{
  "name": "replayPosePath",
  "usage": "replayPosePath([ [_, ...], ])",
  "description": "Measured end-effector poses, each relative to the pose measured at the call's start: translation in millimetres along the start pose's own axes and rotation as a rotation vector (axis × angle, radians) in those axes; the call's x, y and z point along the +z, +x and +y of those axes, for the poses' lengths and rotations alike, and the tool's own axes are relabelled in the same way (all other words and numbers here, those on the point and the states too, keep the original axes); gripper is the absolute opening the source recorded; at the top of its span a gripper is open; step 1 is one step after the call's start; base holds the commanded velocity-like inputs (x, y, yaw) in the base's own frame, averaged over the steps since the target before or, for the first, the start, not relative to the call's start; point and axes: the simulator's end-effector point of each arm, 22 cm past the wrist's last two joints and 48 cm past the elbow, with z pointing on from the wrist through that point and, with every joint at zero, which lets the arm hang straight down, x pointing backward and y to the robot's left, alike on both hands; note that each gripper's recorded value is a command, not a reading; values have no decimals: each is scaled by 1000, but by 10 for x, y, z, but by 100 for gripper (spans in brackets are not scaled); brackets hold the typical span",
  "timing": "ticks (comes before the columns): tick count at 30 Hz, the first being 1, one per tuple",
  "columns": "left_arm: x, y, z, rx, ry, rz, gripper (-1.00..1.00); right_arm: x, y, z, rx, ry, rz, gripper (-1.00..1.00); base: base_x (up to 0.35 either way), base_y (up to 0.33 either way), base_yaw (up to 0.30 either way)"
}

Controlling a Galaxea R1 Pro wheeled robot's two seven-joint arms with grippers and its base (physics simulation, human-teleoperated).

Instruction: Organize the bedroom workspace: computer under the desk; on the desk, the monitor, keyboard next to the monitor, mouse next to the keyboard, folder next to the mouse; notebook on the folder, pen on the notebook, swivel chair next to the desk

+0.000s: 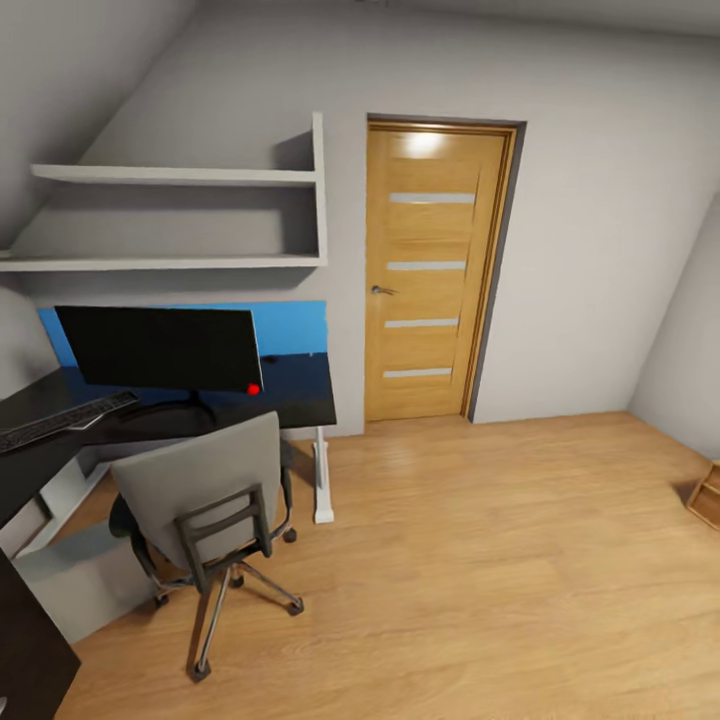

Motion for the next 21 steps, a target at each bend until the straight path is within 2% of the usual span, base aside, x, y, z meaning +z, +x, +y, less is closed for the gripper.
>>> replayPosePath([
  [9, 2, -22, -10, 0, 3, -5, 100, 8, -23, -5, 0, 2, -6, 100, 9, 0, -286],
  [15, 0, -32, -13, 0, 4, -8, 100, 10, -38, -8, 1, 3, -10, 100, 249, 0, -287],
  [21, 3, -31, -18, 1, 6, -7, 100, 10, -34, -18, 0, 3, -9, 100, 46, 0, -298],
])
